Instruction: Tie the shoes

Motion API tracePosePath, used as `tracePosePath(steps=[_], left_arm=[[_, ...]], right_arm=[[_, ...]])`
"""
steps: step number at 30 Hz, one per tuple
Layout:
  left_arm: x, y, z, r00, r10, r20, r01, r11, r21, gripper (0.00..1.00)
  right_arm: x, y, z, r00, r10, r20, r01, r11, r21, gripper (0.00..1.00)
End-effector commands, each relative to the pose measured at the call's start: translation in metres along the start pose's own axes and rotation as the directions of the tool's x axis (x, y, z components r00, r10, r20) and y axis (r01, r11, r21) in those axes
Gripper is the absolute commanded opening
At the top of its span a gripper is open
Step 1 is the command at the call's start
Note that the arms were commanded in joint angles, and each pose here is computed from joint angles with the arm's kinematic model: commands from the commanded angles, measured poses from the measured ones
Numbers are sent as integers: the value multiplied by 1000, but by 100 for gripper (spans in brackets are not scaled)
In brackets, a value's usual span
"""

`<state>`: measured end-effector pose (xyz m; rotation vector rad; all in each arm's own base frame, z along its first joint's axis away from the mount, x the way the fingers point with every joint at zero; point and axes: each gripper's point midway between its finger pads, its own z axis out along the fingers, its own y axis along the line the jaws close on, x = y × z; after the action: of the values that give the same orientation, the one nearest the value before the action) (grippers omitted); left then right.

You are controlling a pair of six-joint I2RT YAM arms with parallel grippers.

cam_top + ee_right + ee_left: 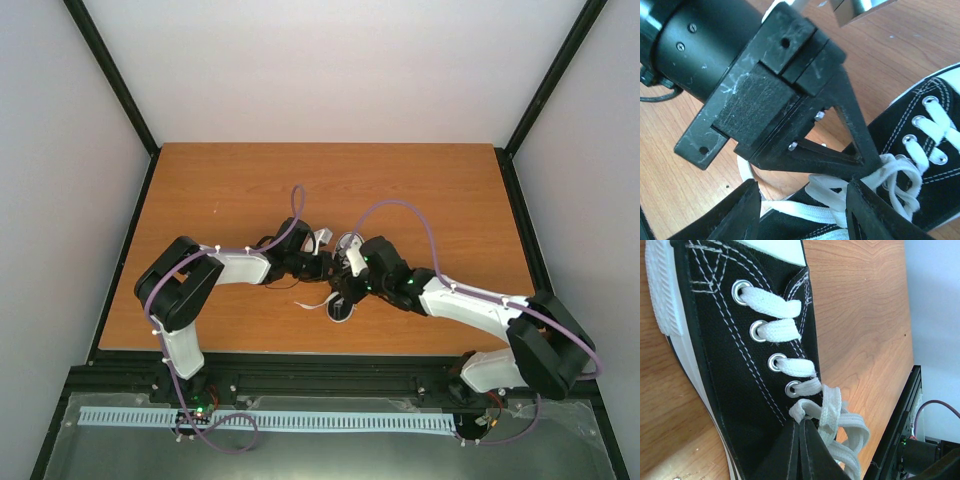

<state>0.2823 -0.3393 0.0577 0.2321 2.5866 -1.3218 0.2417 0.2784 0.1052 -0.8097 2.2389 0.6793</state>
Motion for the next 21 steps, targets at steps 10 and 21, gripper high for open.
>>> tracePosePath(steps=[10,21], left_arm=[[-11,-15,-7,999,29,25,-30,999,22,1],[-13,2,-9,998,2,58,2,998,-55,1]], right_arm=[[-4,-10,20,994,-108,-31,111,987,113,37],[-18,-17,4,997,-74,38,66,983,172,3]])
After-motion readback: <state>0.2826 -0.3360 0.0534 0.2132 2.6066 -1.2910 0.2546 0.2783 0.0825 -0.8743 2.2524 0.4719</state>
